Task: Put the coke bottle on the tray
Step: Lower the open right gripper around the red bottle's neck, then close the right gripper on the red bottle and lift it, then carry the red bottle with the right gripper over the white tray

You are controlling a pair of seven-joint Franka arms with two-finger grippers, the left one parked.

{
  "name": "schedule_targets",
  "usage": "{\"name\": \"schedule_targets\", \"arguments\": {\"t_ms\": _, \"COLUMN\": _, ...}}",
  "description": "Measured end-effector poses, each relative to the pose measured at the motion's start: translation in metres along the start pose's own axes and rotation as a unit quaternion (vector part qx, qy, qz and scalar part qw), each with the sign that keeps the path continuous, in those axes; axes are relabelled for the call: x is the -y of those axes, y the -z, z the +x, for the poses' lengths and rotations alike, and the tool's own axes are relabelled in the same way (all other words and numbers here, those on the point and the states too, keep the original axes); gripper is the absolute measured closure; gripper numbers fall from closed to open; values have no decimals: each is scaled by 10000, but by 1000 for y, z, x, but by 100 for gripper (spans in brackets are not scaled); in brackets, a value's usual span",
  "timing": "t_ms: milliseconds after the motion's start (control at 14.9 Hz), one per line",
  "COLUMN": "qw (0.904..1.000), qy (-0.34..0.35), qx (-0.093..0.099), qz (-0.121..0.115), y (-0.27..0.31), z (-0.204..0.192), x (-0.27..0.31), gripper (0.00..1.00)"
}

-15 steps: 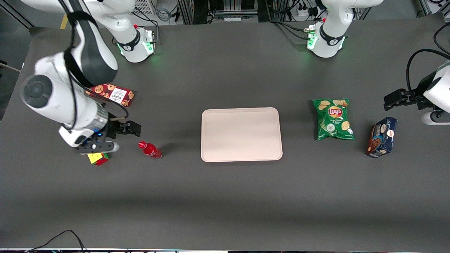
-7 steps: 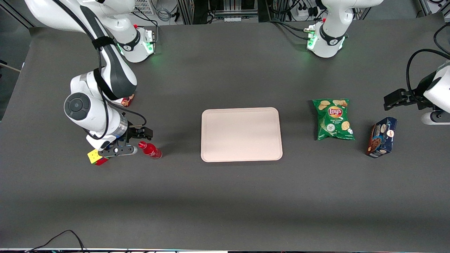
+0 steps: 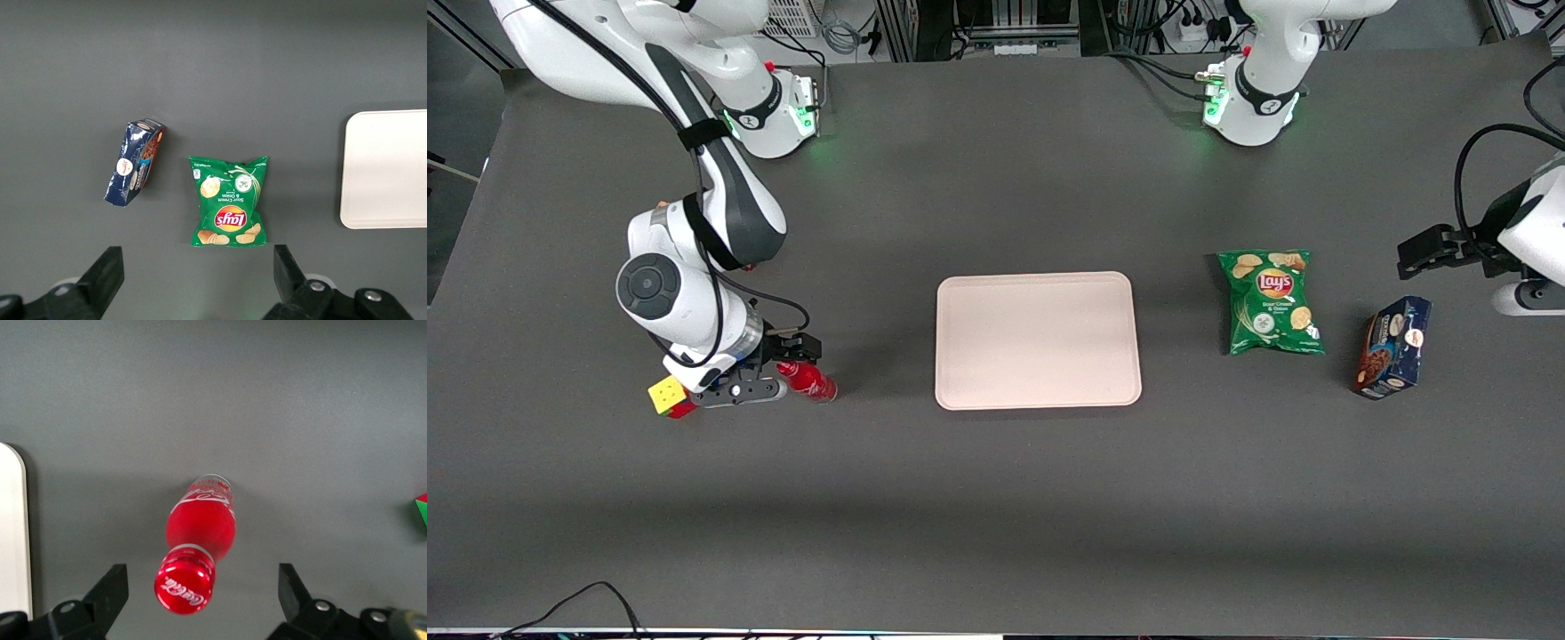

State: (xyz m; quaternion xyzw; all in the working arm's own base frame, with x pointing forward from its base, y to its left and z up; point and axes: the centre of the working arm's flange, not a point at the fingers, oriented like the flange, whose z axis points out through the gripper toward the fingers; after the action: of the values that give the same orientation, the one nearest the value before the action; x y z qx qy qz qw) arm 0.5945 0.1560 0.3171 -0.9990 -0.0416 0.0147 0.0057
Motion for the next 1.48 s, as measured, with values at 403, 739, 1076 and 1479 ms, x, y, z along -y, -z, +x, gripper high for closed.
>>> {"name": "schedule_targets", "arguments": {"t_ms": 403, "qw": 10000, "qy": 7, "qx": -71, "qz": 13, "y": 2, "z": 2, "x": 1, "gripper": 20}}
{"name": "schedule_targets", "arguments": {"t_ms": 739, "qw": 9999, "qy": 61, "qx": -83, "qz": 14, "y": 2, "z": 1, "x": 7, "gripper": 59}}
{"name": "schedule_targets", "arguments": {"t_ms": 1076, "qw": 9999, "qy": 76, "qx": -101, "qz": 5, "y": 3, "z": 2, "x": 9, "gripper": 68}}
{"name": "schedule_targets", "arguments": {"t_ms": 1479, "qw": 9999, "qy": 125, "qx": -43, "qz": -75, "y": 46, "z": -5, "x": 16, "gripper": 68}}
